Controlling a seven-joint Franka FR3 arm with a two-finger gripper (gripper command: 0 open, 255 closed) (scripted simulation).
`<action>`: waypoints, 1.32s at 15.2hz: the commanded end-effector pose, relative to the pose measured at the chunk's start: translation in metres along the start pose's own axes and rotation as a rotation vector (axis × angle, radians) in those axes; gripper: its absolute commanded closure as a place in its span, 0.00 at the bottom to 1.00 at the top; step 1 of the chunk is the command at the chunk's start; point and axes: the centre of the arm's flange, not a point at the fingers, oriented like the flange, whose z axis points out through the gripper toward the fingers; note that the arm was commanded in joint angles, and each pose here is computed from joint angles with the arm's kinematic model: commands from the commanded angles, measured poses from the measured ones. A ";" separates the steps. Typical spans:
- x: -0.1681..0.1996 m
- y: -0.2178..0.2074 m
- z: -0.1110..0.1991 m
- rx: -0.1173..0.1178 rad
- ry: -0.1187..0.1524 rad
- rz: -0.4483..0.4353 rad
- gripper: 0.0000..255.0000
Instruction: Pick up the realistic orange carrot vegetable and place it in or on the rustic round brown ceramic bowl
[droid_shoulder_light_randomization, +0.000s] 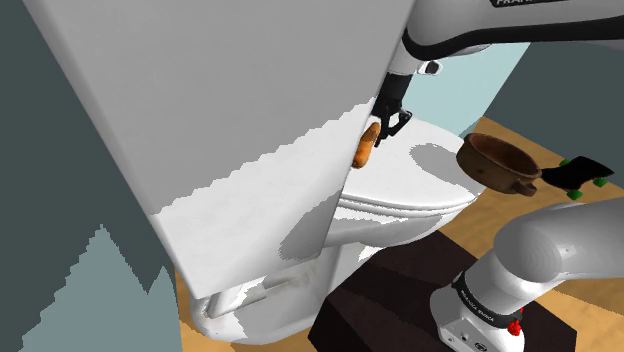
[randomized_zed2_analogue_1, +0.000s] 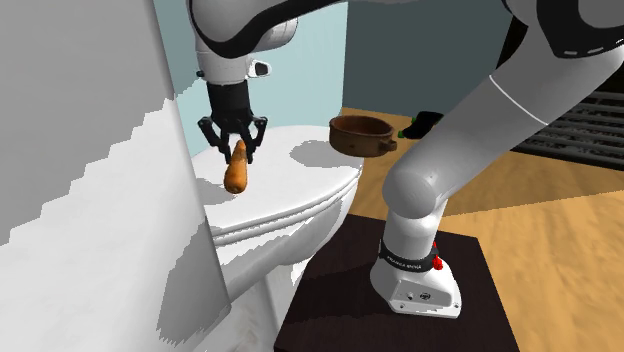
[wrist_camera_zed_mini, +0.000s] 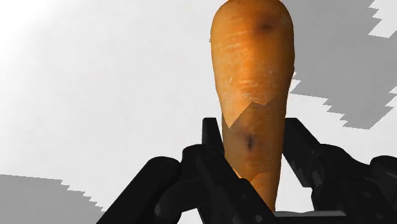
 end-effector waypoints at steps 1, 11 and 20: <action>0.001 -0.001 -0.011 0.000 0.000 0.000 1.00; 0.003 -0.001 -0.064 0.000 0.000 0.000 1.00; 0.004 -0.001 -0.111 0.000 0.000 0.000 1.00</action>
